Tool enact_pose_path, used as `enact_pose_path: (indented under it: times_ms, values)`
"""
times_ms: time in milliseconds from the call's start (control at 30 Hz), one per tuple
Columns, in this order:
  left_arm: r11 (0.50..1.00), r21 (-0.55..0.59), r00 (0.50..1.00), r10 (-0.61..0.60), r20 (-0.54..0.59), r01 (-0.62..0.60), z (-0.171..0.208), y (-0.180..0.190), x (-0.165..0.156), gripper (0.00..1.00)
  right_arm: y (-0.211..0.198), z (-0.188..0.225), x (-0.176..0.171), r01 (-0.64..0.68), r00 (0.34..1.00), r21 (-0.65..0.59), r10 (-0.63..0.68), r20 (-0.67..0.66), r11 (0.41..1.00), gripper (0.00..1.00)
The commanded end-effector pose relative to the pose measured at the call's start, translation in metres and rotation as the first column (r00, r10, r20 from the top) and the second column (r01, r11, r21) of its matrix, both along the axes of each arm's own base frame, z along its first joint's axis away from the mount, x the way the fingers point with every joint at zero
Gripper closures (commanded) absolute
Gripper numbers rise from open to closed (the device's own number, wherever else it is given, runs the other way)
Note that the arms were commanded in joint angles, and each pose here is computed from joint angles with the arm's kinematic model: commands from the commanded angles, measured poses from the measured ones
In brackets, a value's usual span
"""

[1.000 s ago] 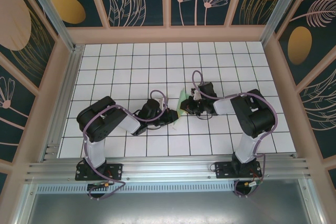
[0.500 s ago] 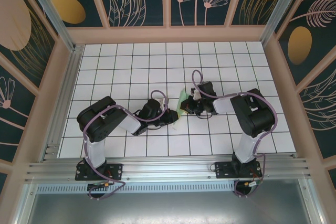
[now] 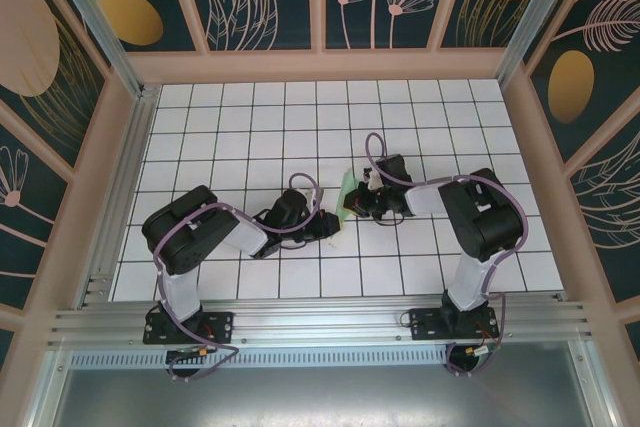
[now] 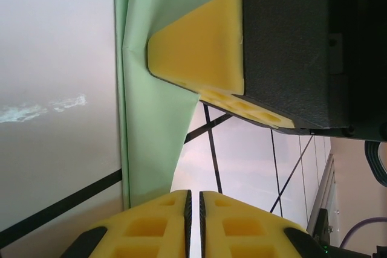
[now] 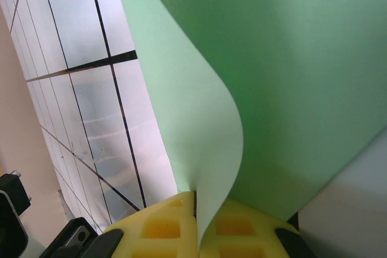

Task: Fold a paper plane with a square sheet of paper (pick it up from the middle)
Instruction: Fold the wing for the fifth time at the center of the table.

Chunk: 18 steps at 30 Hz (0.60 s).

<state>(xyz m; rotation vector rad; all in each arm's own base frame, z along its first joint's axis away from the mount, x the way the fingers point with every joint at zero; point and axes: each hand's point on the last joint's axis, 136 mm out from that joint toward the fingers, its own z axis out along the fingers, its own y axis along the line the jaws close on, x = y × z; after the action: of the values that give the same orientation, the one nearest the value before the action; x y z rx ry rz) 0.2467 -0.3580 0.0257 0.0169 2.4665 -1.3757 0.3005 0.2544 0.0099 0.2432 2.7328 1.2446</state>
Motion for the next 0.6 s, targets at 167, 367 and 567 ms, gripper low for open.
enact_pose_path:
  times_ms: [167, 367, 567]
  values:
    - [0.992, 0.098, 0.996, -0.067, -0.057, 0.073, -0.024, 0.003, -0.023, 0.84, -0.044, -0.079, -0.02, 0.076, 0.987, -0.29, -0.113, -0.115, 0.954, 0.93]
    - [0.987, 0.148, 0.997, -0.061, -0.056, 0.068, -0.028, 0.007, -0.023, 0.85, -0.043, -0.079, -0.019, 0.078, 0.986, -0.291, -0.117, -0.116, 0.953, 0.93]
    - [0.983, 0.169, 0.997, -0.071, -0.022, 0.073, -0.011, 0.008, -0.019, 0.84, -0.044, -0.079, -0.021, 0.076, 0.986, -0.293, -0.116, -0.123, 0.953, 0.93]
